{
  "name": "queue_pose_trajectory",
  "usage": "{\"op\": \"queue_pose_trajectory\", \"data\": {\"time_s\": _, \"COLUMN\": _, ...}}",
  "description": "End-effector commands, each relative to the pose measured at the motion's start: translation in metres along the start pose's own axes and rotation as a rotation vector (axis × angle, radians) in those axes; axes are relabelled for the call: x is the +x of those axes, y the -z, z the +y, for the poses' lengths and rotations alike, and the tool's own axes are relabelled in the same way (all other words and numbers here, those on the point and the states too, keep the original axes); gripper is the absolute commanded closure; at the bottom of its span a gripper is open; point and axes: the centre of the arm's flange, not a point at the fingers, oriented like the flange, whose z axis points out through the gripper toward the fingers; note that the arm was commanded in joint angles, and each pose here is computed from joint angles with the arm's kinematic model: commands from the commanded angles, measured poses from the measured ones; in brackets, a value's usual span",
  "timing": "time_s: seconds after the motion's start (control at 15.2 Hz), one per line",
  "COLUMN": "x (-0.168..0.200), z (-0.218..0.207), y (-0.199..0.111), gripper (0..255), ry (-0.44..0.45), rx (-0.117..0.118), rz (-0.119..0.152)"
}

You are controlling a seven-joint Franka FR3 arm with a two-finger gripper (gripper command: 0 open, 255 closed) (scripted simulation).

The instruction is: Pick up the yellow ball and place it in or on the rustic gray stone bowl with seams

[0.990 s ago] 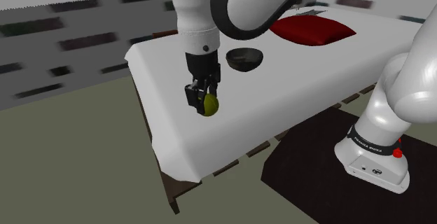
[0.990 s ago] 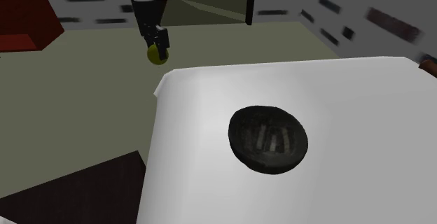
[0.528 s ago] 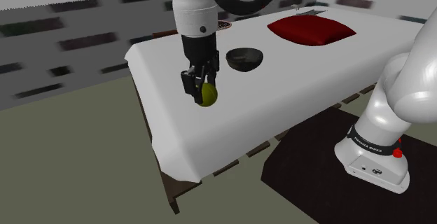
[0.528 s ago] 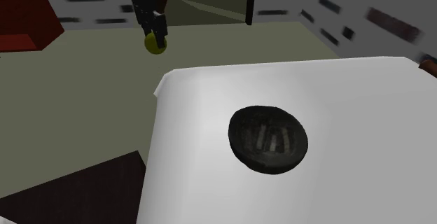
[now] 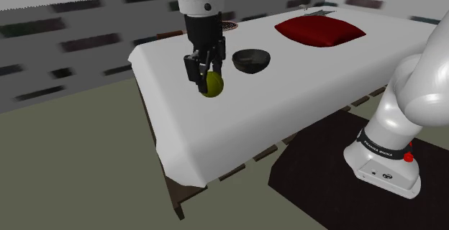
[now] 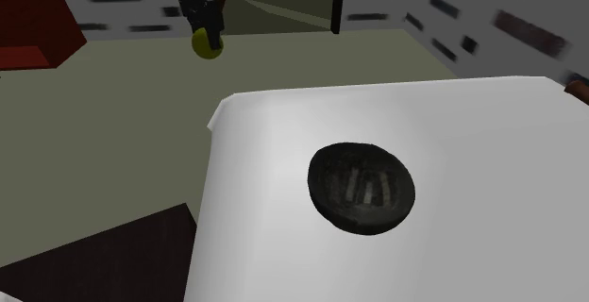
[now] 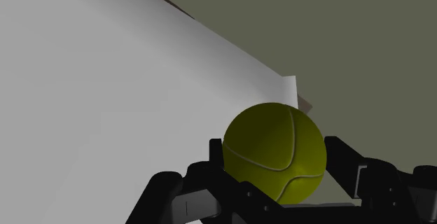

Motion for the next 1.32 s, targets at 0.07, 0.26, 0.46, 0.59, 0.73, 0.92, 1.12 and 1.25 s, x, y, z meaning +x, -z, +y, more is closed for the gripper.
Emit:
{"op": "queue_pose_trajectory", "data": {"time_s": 0.07, "x": 0.002, "z": 0.034, "y": 0.003, "gripper": 255, "ry": 0.0, "rx": 0.0, "rz": 0.0}}
{"op": "queue_pose_trajectory", "data": {"time_s": 0.26, "x": 0.005, "z": 0.074, "y": 0.004, "gripper": 255, "ry": 0.0, "rx": 0.0, "rz": 0.0}}
{"op": "queue_pose_trajectory", "data": {"time_s": 0.46, "x": 0.008, "z": 0.113, "y": 0.006, "gripper": 255, "ry": 0.0, "rx": 0.0, "rz": 0.0}}
{"op": "queue_pose_trajectory", "data": {"time_s": 0.59, "x": 0.009, "z": 0.14, "y": 0.007, "gripper": 255, "ry": 0.0, "rx": 0.0, "rz": 0.0}}
{"op": "queue_pose_trajectory", "data": {"time_s": 0.73, "x": 0.011, "z": 0.166, "y": 0.008, "gripper": 255, "ry": 0.0, "rx": 0.0, "rz": 0.0}}
{"op": "queue_pose_trajectory", "data": {"time_s": 0.92, "x": 0.014, "z": 0.206, "y": 0.009, "gripper": 255, "ry": 0.0, "rx": 0.0, "rz": 0.0}}
{"op": "queue_pose_trajectory", "data": {"time_s": 1.12, "x": 0.017, "z": 0.245, "y": 0.01, "gripper": 255, "ry": 0.0, "rx": 0.0, "rz": 0.0}}
{"op": "queue_pose_trajectory", "data": {"time_s": 1.25, "x": 0.019, "z": 0.271, "y": 0.011, "gripper": 255, "ry": 0.0, "rx": 0.0, "rz": 0.0}}
